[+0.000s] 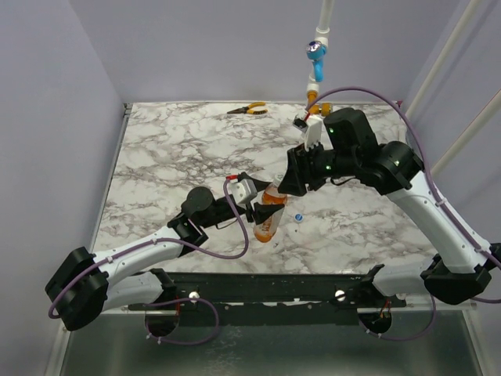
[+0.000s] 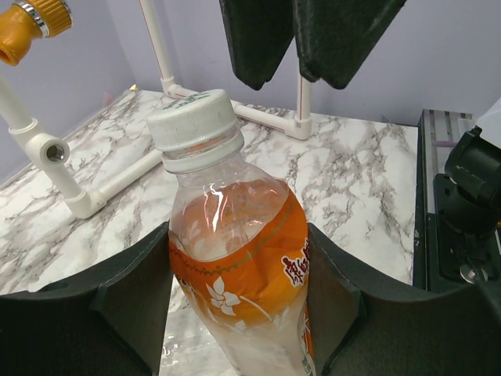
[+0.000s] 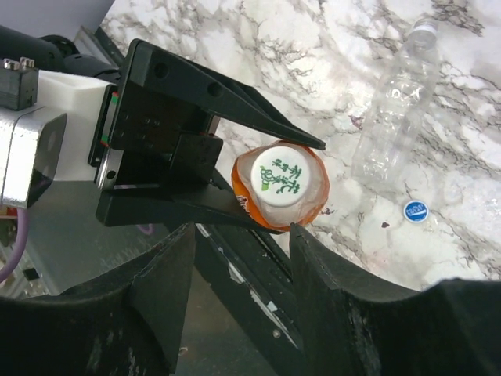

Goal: Screw on the bottle caps
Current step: Screw the bottle cap onto the plastic bottle.

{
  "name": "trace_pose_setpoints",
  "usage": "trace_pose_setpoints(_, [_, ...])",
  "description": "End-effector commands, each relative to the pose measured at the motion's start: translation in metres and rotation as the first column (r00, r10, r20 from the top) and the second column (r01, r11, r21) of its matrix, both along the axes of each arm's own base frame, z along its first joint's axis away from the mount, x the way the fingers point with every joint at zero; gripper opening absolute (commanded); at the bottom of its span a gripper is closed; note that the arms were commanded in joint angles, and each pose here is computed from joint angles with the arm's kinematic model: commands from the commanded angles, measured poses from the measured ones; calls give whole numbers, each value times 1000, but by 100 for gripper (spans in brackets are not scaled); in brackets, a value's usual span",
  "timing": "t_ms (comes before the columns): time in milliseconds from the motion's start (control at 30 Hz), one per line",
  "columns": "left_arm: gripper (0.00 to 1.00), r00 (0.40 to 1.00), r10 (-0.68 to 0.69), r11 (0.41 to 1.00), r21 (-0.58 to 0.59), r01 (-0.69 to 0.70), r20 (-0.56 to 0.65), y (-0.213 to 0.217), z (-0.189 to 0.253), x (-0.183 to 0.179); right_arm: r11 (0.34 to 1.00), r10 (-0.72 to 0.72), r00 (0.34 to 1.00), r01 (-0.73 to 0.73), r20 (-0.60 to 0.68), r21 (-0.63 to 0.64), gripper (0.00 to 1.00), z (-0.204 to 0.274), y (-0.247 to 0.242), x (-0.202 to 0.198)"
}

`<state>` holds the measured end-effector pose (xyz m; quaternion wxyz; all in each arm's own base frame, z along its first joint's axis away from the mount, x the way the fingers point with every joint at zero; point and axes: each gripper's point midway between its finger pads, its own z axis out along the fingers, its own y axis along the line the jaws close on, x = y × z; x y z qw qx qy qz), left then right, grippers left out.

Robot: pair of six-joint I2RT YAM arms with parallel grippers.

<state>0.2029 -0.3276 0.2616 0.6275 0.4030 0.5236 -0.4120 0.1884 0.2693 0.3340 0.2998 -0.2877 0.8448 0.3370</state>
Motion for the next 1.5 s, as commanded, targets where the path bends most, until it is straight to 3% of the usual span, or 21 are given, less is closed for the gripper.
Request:
trace_pose_setpoints(0, [30,1000,15,999,-31,-15,16,1,15,4,990,-127,992,127,13,-57,58,-4,-14,12])
trace_pose_setpoints(67, [30,1000,11,999,-32,-10,16,2,15,2,980,-181,983,181,18,-86,58,-12,-15,24])
trace_pose_setpoints(300, [30,1000,-3,999,-35,3,17,1,17,-1,984,-178,983,178,35,-8,78,2,10,43])
trace_pose_setpoints(833, [30,1000,10,999,-38,-10,18,1,16,3,994,-42,996,49,-72,99,79,6,39,23])
trace_pose_setpoints(1467, [29,998,57,997,-48,-56,14,9,16,15,992,-94,994,98,-63,73,78,20,-1,-6])
